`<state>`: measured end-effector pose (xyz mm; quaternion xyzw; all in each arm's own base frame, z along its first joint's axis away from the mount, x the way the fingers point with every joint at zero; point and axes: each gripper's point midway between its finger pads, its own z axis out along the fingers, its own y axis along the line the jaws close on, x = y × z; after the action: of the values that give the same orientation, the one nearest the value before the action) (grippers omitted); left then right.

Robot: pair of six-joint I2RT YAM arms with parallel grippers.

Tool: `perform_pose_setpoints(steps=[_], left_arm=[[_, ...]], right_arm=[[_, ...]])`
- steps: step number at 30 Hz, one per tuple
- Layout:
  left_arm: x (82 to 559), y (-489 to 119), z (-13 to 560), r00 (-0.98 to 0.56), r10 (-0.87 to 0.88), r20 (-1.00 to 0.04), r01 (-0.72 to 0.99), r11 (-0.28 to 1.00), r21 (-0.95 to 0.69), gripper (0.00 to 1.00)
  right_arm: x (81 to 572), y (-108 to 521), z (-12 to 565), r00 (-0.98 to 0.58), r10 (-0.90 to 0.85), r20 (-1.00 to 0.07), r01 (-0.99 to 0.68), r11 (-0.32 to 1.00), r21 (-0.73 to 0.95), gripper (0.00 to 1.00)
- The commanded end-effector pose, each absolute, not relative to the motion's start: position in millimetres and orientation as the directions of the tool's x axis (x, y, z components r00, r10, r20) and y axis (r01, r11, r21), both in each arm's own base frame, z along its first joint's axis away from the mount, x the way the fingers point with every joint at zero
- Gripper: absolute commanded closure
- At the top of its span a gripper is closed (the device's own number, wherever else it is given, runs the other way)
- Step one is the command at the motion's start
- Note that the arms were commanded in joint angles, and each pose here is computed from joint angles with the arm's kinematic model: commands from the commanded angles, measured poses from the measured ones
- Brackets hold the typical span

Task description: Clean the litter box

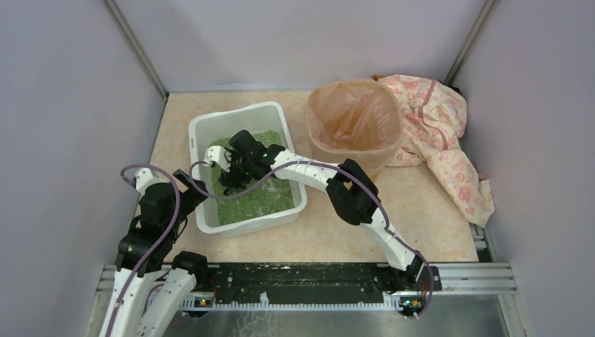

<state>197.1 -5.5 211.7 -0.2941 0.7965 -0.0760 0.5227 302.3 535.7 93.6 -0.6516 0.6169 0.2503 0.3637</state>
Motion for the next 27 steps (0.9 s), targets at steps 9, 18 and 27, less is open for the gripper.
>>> perform_pose_setpoints(steps=[9,18,27], left_arm=[[198,-4,215,-0.269,-0.542,-0.796,-0.39,0.817,-0.424,0.01],[194,-3,218,-0.254,-0.552,-0.794,-0.387,0.811,-0.44,0.01],[196,-4,214,-0.267,-0.548,-0.793,-0.391,0.814,-0.43,0.01]], right_arm=[[268,521,58,0.114,-0.684,-0.72,-0.99,-0.137,-0.027,0.29],[297,538,30,0.019,-0.715,-0.699,-1.0,-0.026,-0.001,0.53],[312,534,67,0.036,-0.659,-0.752,-0.993,0.063,-0.102,0.98]])
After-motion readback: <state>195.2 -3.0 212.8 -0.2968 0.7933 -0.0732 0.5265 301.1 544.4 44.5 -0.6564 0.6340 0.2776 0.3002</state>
